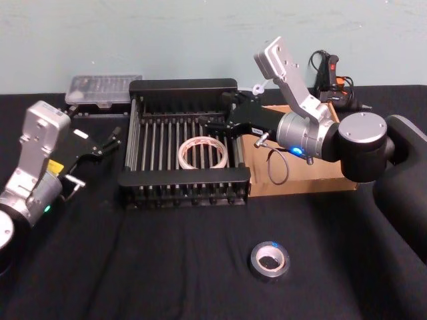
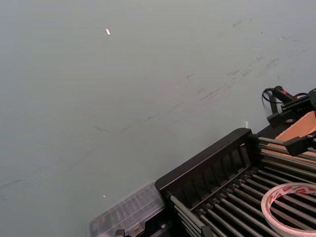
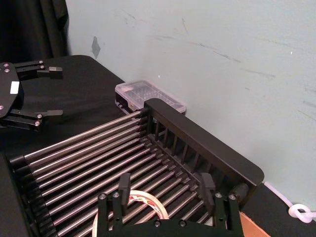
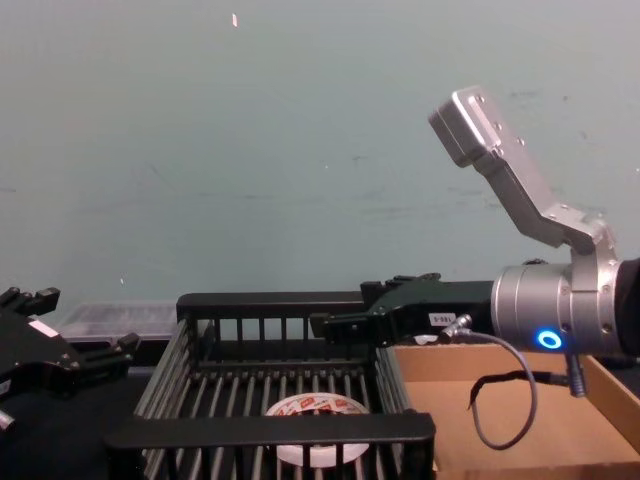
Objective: Pick up the white tape and place it into the black box , Pick up the silver tape and place it into the brown box.
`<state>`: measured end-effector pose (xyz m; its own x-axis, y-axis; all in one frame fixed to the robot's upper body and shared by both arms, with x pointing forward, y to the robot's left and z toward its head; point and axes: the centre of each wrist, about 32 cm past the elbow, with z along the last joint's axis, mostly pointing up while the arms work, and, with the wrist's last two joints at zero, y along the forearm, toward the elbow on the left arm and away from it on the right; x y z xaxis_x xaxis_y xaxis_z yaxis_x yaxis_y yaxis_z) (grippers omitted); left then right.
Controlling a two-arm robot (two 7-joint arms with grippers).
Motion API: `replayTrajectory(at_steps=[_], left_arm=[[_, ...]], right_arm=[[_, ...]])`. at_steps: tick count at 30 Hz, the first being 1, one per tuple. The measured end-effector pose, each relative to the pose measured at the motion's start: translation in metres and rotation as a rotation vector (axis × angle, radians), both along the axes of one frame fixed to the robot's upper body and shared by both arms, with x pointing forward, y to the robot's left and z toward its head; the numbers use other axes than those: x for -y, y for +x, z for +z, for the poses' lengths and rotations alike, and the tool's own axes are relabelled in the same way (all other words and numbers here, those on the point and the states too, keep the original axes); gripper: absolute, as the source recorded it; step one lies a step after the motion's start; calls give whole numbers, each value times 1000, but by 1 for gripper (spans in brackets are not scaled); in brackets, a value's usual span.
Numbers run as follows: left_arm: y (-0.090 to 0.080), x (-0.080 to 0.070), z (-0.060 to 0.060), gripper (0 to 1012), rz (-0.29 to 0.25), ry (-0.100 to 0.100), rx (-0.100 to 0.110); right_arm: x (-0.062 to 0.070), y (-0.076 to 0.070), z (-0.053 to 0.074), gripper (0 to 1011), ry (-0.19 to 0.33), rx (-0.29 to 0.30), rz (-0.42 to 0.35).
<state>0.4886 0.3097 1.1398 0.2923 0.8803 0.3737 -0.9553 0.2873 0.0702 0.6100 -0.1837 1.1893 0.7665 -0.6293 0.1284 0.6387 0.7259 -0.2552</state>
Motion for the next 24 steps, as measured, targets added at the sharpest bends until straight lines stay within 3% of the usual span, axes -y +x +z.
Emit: replayTrajectory(at_steps=[5, 17, 24], left_arm=[[0, 0, 0, 1001, 0, 0, 0], [0, 0, 0, 1001, 0, 0, 0], [0, 0, 0, 1001, 0, 0, 0]], right_arm=[[0, 0, 0, 1002, 0, 0, 0], [4, -4, 3, 1002, 9, 11, -9], [13, -18, 11, 1002, 12, 7, -27]])
